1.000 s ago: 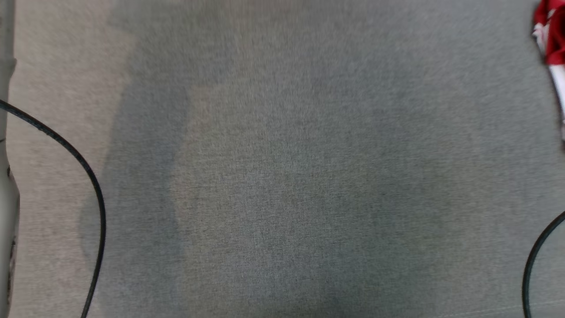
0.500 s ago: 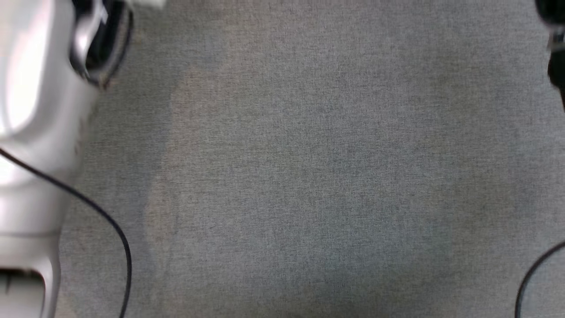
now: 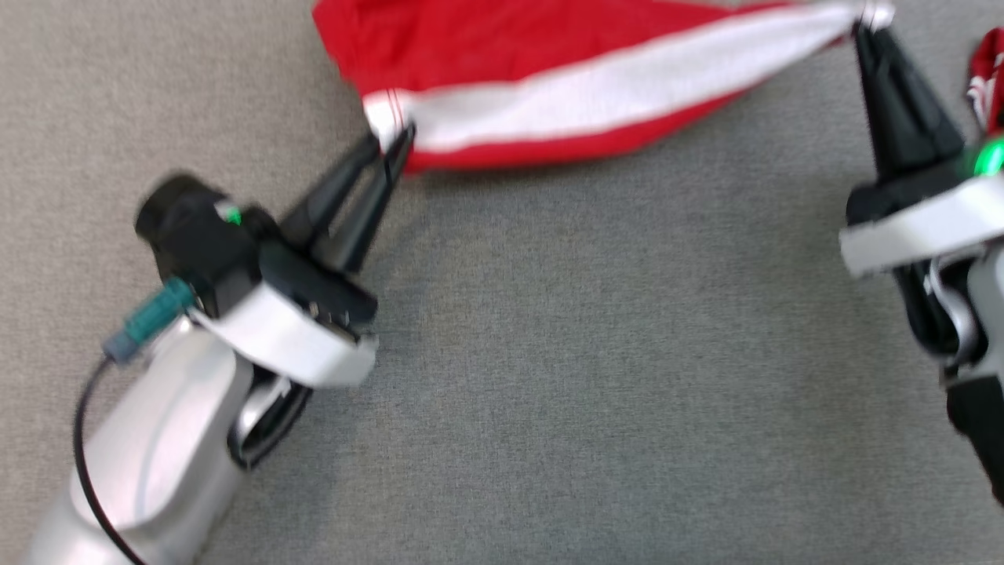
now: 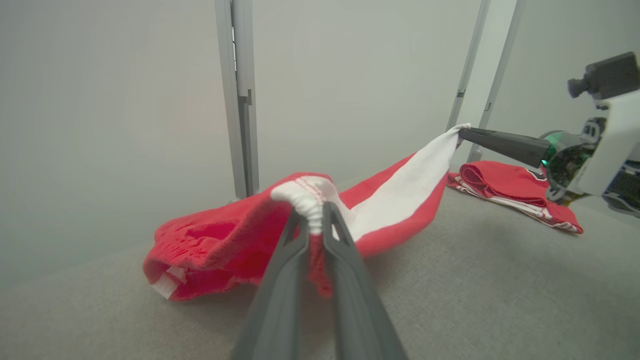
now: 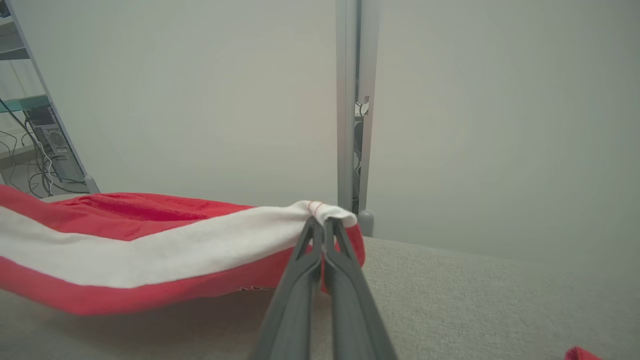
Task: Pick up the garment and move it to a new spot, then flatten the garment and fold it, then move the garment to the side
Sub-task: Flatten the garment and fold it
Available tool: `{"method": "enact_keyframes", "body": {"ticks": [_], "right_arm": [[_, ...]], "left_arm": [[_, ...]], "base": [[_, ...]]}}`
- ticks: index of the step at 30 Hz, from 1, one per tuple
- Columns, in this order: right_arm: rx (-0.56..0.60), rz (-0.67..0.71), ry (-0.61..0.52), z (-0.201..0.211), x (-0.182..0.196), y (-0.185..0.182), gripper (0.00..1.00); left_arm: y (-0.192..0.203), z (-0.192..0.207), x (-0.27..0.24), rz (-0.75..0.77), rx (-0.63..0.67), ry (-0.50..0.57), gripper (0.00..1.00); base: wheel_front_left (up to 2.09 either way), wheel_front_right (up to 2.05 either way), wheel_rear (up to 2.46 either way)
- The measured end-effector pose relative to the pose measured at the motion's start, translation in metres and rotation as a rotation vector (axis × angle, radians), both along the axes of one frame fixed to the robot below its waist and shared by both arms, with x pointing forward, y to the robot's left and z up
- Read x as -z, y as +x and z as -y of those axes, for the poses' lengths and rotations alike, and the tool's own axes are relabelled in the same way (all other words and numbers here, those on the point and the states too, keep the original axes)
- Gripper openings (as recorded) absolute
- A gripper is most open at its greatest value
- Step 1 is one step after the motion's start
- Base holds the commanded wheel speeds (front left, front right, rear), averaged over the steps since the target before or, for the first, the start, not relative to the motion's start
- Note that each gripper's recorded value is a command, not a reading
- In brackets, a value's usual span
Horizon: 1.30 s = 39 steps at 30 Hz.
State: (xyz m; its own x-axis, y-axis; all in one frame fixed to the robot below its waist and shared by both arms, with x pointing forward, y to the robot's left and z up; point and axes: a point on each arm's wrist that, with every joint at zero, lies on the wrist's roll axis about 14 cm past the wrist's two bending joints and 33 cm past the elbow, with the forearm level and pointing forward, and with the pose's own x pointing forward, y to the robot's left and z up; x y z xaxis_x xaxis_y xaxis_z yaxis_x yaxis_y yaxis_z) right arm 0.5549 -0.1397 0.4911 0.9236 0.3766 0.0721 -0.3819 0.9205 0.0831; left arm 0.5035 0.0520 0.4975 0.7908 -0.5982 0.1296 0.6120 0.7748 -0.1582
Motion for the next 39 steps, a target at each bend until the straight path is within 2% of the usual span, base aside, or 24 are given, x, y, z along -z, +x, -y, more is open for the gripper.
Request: {"method": "enact_keyframes", "body": {"ticks": [8,17,25,29,32,39], "right_arm": [[0.03,-0.087,-0.004,0.015,0.013,-0.071,0.0],[0.067,-0.113,-0.018,0.03,0.011,-0.149,0.0],[0.088,-0.117,-0.009,0.036,0.011,-0.189,0.0],[0.095,-0.113,-0.021,0.038,0.011,-0.188,0.0],[0.094,-0.11,-0.032,0.035,0.012,-0.174,0.0],[0.051,-0.138,-0.068,0.014,0.011,-0.109,0.0]], "left_arm": [[-0.066,0.003,0.014,-0.075,0.015,0.036,0.0],[-0.136,-0.005,0.016,-0.14,-0.023,0.014,0.0],[-0.174,-0.005,0.02,-0.17,-0.021,0.016,0.0],[-0.18,0.001,0.024,-0.199,-0.01,-0.005,0.0],[-0.179,0.005,0.029,-0.241,-0.015,-0.046,0.0],[-0.143,0.01,0.025,-0.358,-0.088,-0.283,0.0]], "base": [[0.0,0.0,0.0],[0.0,0.0,0.0],[0.0,0.0,0.0],[0.0,0.0,0.0],[0.0,0.0,0.0],[0.0,0.0,0.0]]}}
